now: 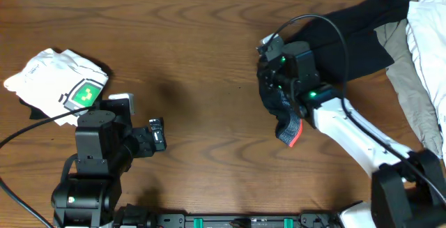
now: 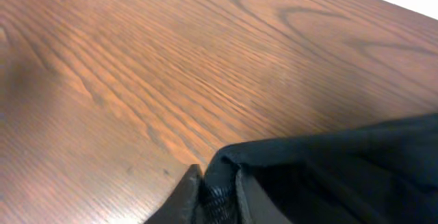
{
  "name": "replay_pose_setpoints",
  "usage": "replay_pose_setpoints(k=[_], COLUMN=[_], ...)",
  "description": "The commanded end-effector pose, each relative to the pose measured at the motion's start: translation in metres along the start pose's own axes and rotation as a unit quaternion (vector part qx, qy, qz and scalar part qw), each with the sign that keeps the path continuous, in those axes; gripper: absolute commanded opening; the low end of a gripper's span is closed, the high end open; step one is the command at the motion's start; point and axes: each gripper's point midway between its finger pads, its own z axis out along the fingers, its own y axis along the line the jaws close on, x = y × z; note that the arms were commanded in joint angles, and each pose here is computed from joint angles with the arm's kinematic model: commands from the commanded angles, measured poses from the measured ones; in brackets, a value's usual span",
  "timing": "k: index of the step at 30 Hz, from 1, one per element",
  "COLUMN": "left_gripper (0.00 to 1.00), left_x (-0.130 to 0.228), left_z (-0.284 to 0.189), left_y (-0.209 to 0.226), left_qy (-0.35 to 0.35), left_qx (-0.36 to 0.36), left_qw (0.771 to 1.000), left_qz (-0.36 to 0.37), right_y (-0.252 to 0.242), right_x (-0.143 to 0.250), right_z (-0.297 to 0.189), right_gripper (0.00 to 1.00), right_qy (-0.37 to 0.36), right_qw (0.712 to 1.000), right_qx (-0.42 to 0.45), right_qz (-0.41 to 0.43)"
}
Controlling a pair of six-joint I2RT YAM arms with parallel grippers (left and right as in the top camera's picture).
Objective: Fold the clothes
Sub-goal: 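Pull the black pants out of the pile toward the table center with right gripper, then reach the left gripper to the red waistband and grasp it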
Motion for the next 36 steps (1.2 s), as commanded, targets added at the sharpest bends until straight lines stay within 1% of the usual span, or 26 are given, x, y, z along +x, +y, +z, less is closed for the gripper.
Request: replay_pose_setpoints(k=[1, 3, 6, 9, 11, 12, 14, 16, 20, 23, 24, 26, 28, 29, 30, 31, 33, 36], left_gripper=[0.98, 0.98, 0.98, 0.98, 0.98, 0.98, 0.98, 0.98, 0.98, 0.98, 0.98, 0.98, 0.98, 0.98, 0.98, 0.98, 0.98, 0.98], left_x=[-0.007, -0.007, -0.007, -0.008, -0.011, -0.013, -0.019, -0.026, -0.041, -0.046, -0.046, -0.045, -0.042, -0.04, -0.038, -0.036, -0.035, -0.036], left_z=[-0.005, -0.005, -0.005, -0.004, -0.004, -0.003, -0.002, 0.001, 0.018, 0.044, 0.054, 0.079, 0.103, 0.113, 0.123, 0.132, 0.149, 0.175], left_y=[-0.002, -0.002, -0.002, -0.003, -0.003, -0.004, -0.005, -0.007, -0.034, -0.048, -0.055, -0.071, -0.092, -0.104, -0.117, -0.13, -0.157, -0.179], left_qy=[-0.01, -0.01, -0.01, -0.013, -0.017, -0.02, -0.029, -0.038, -0.033, -0.005, 0.007, 0.031, 0.05, 0.059, 0.067, 0.075, 0.09, 0.107], left_qx=[0.003, 0.003, 0.003, 0.003, 0.004, 0.005, 0.007, 0.013, 0.089, 0.121, 0.131, 0.15, 0.166, 0.176, 0.185, 0.194, 0.209, 0.196], left_qw=[1.0, 1.0, 1.0, 1.0, 1.0, 1.0, 1.0, 0.999, 0.995, 0.991, 0.989, 0.984, 0.98, 0.978, 0.976, 0.973, 0.969, 0.969], left_qz=[-0.001, -0.001, -0.001, -0.001, 0.0, 0.0, -0.006, -0.024, -0.027, -0.065, -0.075, -0.089, -0.098, -0.098, -0.098, -0.097, -0.097, -0.11], right_y=[0.012, 0.024, 0.048, 0.053, 0.043, 0.038, 0.023, 0.012, -0.026, -0.056, -0.065, -0.079, -0.09, -0.094, -0.097, -0.099, -0.1, -0.097], right_x=[0.0, -0.004, -0.007, -0.004, -0.001, -0.001, -0.006, -0.019, -0.055, -0.06, -0.056, -0.04, -0.019, -0.006, 0.006, 0.017, 0.038, 0.06], right_z=[0.013, 0.018, 0.02, 0.02, 0.02, 0.019, 0.013, 0.0, -0.048, -0.091, -0.102, -0.122, -0.137, -0.144, -0.149, -0.153, -0.158, -0.162], right_gripper=[0.31, 0.35, 0.42, 0.45, 0.45, 0.47, 0.56, 0.57, 0.59, 0.59, 0.61, 0.73, 0.81, 0.87, 0.97, 0.99, 0.99, 0.99], right_qy=[-0.008, -0.018, -0.026, -0.021, -0.014, -0.014, -0.021, -0.039, -0.097, -0.107, -0.101, -0.076, -0.044, -0.023, -0.004, 0.015, 0.052, 0.093], right_qw=[0.999, 0.998, 0.994, 0.992, 0.994, 0.994, 0.995, 0.994, 0.992, 0.99, 0.989, 0.988, 0.986, 0.983, 0.98, 0.977, 0.97, 0.962], right_qx=[-0.009, -0.037, -0.097, -0.114, -0.098, -0.093, -0.082, -0.079, -0.042, -0.004, 0.008, 0.03, 0.048, 0.056, 0.062, 0.067, 0.072, 0.073], right_qz=[0.033, 0.044, 0.039, 0.039, 0.044, 0.048, 0.057, 0.062, 0.074, 0.095, 0.105, 0.13, 0.157, 0.173, 0.187, 0.2, 0.224, 0.247])
